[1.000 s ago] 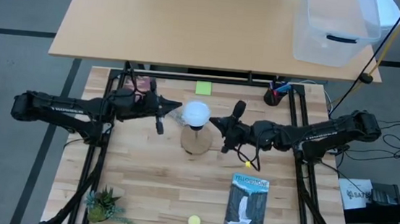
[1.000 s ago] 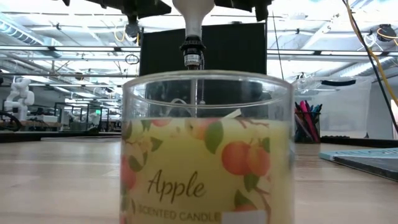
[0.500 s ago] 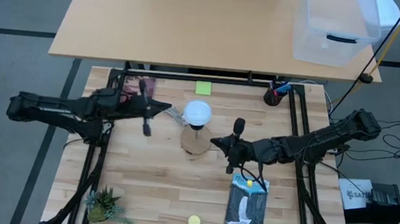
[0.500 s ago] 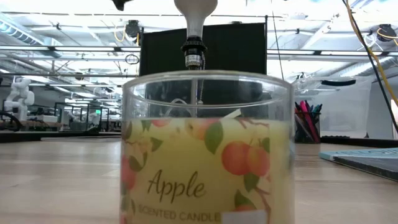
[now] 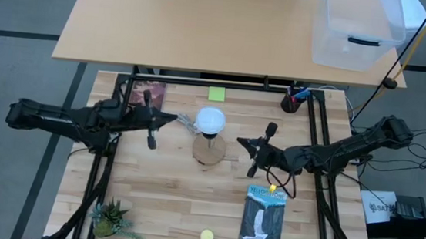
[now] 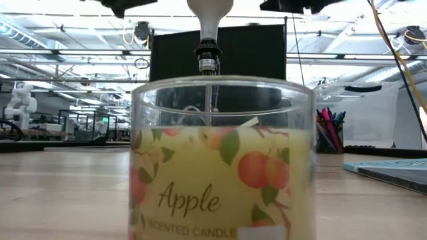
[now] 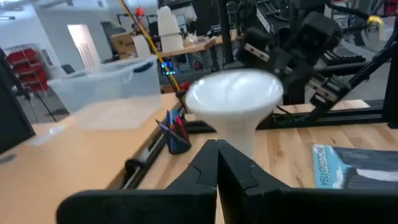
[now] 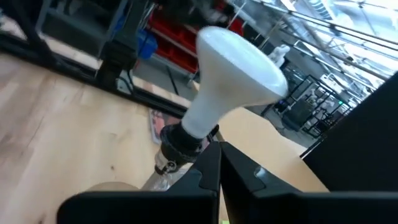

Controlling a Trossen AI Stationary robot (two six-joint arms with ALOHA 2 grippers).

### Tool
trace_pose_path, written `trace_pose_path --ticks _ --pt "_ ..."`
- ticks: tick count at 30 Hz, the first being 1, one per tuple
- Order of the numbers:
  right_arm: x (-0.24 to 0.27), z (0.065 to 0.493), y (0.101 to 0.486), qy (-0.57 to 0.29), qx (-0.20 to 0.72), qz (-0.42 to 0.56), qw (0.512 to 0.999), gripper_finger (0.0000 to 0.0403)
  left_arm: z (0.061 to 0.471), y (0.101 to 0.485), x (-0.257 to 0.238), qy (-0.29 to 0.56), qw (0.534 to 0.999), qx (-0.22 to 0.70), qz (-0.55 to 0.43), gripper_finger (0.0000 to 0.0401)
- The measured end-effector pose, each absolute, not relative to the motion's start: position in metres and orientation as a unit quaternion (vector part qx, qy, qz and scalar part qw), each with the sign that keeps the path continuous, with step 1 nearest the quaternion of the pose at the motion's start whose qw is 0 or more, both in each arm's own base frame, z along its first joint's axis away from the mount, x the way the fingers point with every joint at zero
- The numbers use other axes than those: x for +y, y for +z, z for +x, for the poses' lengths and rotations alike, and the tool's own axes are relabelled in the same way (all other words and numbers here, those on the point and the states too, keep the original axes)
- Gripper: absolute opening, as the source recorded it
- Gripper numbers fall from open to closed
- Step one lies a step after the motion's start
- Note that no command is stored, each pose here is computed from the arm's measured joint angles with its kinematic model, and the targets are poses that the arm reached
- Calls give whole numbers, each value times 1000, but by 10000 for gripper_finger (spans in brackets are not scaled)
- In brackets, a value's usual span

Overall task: Screw lightbulb
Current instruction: Insert the lightbulb into the lamp

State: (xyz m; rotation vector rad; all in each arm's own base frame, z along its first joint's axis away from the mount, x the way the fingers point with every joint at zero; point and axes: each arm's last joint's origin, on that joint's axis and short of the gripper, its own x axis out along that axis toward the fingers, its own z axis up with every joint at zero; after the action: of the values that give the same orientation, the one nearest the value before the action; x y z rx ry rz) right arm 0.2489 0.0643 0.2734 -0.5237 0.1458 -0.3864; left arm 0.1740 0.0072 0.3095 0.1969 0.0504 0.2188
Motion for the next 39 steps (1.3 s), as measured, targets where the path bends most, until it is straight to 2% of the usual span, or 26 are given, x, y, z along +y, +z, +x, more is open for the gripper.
trace_pose_path --ticks 4,9,14,18,22,26,29,33,39 --pt "60 245 259 -192 65 -227 953 0 179 286 7 99 992 23 77 0" --pt "55 258 244 -146 62 -166 973 0 188 259 6 93 994 20 55 0" --pt "56 273 232 -143 36 -134 980 8 199 247 6 92 994 30 41 0" --pt "52 280 228 -156 13 -114 981 49 208 239 6 85 995 40 31 0" --pt "47 289 224 -168 3 -88 982 120 216 228 6 87 994 64 33 3" --pt "39 303 224 -184 -1 -55 981 199 226 218 7 95 993 71 25 26" --pt "32 314 226 -194 -5 -46 980 242 233 211 7 98 992 72 22 51" --pt "25 324 234 -199 -18 -38 979 266 240 203 8 108 991 74 11 88" --pt "17 337 239 -163 -26 -20 986 265 246 198 9 123 990 68 -4 133"
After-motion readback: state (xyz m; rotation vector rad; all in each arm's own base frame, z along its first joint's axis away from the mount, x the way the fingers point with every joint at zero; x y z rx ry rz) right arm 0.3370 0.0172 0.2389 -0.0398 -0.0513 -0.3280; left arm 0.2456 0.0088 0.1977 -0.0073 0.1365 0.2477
